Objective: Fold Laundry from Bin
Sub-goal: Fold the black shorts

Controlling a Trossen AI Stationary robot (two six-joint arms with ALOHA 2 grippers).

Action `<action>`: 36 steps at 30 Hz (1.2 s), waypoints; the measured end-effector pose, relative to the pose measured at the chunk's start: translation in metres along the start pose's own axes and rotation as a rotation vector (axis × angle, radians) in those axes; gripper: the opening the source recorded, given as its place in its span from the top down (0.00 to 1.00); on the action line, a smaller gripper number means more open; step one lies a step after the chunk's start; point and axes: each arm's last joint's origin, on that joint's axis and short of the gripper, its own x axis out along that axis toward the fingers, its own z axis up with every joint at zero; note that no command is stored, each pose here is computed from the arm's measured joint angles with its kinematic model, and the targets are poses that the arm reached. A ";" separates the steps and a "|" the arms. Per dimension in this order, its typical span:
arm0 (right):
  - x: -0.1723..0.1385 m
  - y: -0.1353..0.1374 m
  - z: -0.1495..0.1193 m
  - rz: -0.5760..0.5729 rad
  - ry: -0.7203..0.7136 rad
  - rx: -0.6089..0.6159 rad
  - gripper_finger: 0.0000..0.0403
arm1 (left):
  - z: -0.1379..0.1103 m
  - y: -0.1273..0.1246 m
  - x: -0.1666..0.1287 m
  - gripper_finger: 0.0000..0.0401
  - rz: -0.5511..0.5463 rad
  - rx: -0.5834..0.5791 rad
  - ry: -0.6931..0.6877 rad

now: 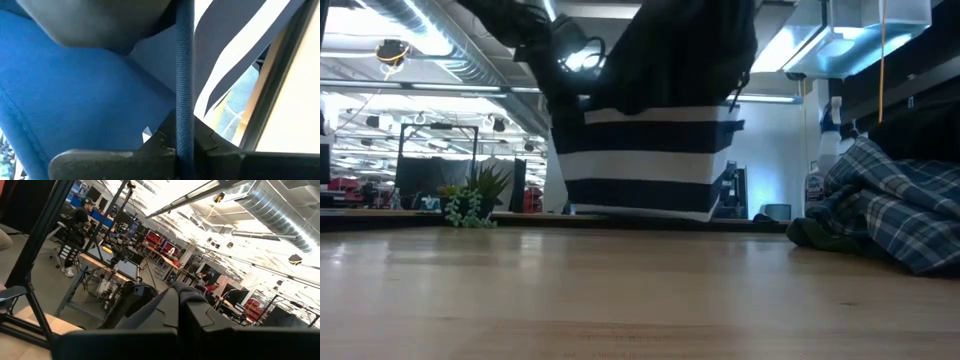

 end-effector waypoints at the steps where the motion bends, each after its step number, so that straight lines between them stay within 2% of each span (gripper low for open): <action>1: 0.000 0.000 0.000 0.002 0.002 -0.001 1.00 | -0.002 0.003 0.001 1.00 0.002 -0.010 0.000; 9: 0.000 0.000 0.001 0.015 -0.015 0.000 1.00 | -0.009 0.017 0.008 1.00 0.041 -0.110 -0.006; 21: -0.003 0.000 0.008 0.165 -0.116 0.083 1.00 | -0.025 0.031 0.014 1.00 0.106 -0.282 0.067; 28: 0.001 0.006 0.000 0.174 -0.025 0.092 1.00 | -0.024 0.032 0.014 0.99 0.090 -0.283 0.044; 36: 0.011 0.014 -0.008 0.149 0.051 0.081 1.00 | -0.018 0.028 0.011 0.89 0.015 -0.154 -0.019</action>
